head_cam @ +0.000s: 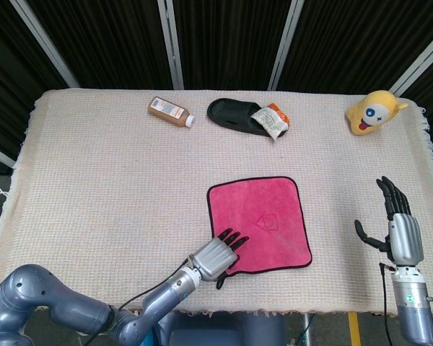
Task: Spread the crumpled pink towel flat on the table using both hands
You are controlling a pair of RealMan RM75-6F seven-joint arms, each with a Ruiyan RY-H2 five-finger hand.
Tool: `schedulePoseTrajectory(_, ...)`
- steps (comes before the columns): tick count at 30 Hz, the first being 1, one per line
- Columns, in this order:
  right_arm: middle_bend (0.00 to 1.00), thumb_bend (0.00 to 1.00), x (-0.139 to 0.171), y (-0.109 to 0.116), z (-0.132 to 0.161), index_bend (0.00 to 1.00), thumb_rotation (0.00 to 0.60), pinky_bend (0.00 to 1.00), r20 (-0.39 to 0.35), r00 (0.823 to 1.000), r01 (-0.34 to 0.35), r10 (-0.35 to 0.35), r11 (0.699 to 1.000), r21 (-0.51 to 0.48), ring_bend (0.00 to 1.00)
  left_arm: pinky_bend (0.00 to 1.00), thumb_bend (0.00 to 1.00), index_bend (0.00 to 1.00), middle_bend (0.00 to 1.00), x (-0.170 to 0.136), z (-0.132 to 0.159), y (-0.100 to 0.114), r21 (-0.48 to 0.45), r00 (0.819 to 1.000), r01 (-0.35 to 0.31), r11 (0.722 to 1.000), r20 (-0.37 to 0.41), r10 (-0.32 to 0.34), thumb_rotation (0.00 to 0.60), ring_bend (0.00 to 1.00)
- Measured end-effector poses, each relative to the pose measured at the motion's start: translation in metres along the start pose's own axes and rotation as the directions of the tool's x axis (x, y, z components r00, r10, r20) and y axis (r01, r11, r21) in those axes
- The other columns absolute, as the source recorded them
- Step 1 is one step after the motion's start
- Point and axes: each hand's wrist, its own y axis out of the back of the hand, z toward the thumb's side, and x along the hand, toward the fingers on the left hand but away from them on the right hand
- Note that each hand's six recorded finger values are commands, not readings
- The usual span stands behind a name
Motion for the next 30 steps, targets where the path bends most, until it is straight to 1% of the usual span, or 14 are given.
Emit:
schedulePoseTrajectory(11, 0.03, 0.35, 0.001, -0.002, -0.001, 0.02, 0.600, 0.06, 0.004, 1.000, -0.005, 0.005, 1.000, 0.005, 0.00, 0.00, 0.44, 0.54, 0.00, -0.004, -0.003, -0.002, 0.001, 1.000, 0.011, 1.000, 0.005, -0.011, 0.600, 0.00)
schedulePoseTrajectory(15, 0.03, 0.35, 0.001, -0.003, -0.002, 0.02, 0.600, 0.06, 0.005, 1.000, -0.006, 0.006, 1.000, 0.005, 0.00, 0.00, 0.44, 0.52, 0.00, -0.005, -0.003, -0.001, 0.000, 1.000, 0.009, 1.000, 0.006, -0.009, 0.600, 0.00)
schedulePoseTrajectory(18, 0.03, 0.35, 0.001, -0.002, -0.001, 0.02, 0.600, 0.06, 0.004, 1.000, -0.005, 0.005, 1.000, 0.005, 0.00, 0.00, 0.41, 0.43, 0.00, -0.006, -0.004, -0.001, 0.000, 1.000, 0.010, 1.000, 0.006, -0.010, 0.600, 0.00)
schedulePoseTrajectory(20, 0.03, 0.35, 0.001, -0.002, -0.001, 0.02, 0.600, 0.06, 0.004, 1.000, -0.005, 0.005, 1.000, 0.005, 0.00, 0.00, 0.32, 0.26, 0.00, -0.007, -0.005, -0.001, 0.002, 1.000, 0.012, 1.000, 0.006, -0.012, 0.600, 0.00)
schedulePoseTrajectory(21, 0.03, 0.35, 0.000, -0.002, -0.001, 0.02, 0.600, 0.06, 0.004, 1.000, -0.005, 0.005, 1.000, 0.005, 0.00, 0.00, 0.30, 0.21, 0.00, -0.007, -0.005, -0.001, 0.005, 1.000, 0.014, 1.000, 0.007, -0.014, 0.600, 0.00)
schedulePoseTrajectory(23, 0.03, 0.35, 0.001, -0.003, -0.001, 0.02, 0.600, 0.06, 0.004, 1.000, -0.006, 0.006, 1.000, 0.004, 0.00, 0.00, 0.24, 0.06, 0.00, -0.008, -0.006, -0.002, 0.013, 1.000, 0.020, 1.000, 0.009, -0.020, 0.600, 0.00)
schedulePoseTrajectory(24, 0.03, 0.35, 0.001, -0.003, -0.001, 0.02, 0.600, 0.06, 0.004, 1.000, -0.006, 0.006, 1.000, 0.005, 0.00, 0.00, 0.22, 0.02, 0.00, -0.008, -0.007, -0.003, 0.016, 1.000, 0.023, 1.000, 0.009, -0.023, 0.600, 0.00)
schedulePoseTrajectory(27, 0.03, 0.35, 0.001, -0.002, -0.001, 0.02, 0.600, 0.06, 0.003, 1.000, -0.003, 0.003, 1.000, 0.007, 0.00, 0.00, 0.16, 0.00, 0.00, -0.009, -0.008, -0.002, 0.023, 1.000, 0.029, 0.999, 0.008, -0.029, 0.600, 0.00)
schedulePoseTrajectory(30, 0.03, 0.35, 0.002, -0.001, 0.000, 0.02, 0.600, 0.06, 0.001, 1.000, 0.000, 0.000, 1.000, 0.006, 0.00, 0.00, 0.14, 0.00, 0.00, -0.010, -0.011, -0.001, 0.027, 1.000, 0.028, 0.999, 0.006, -0.028, 0.600, 0.00)
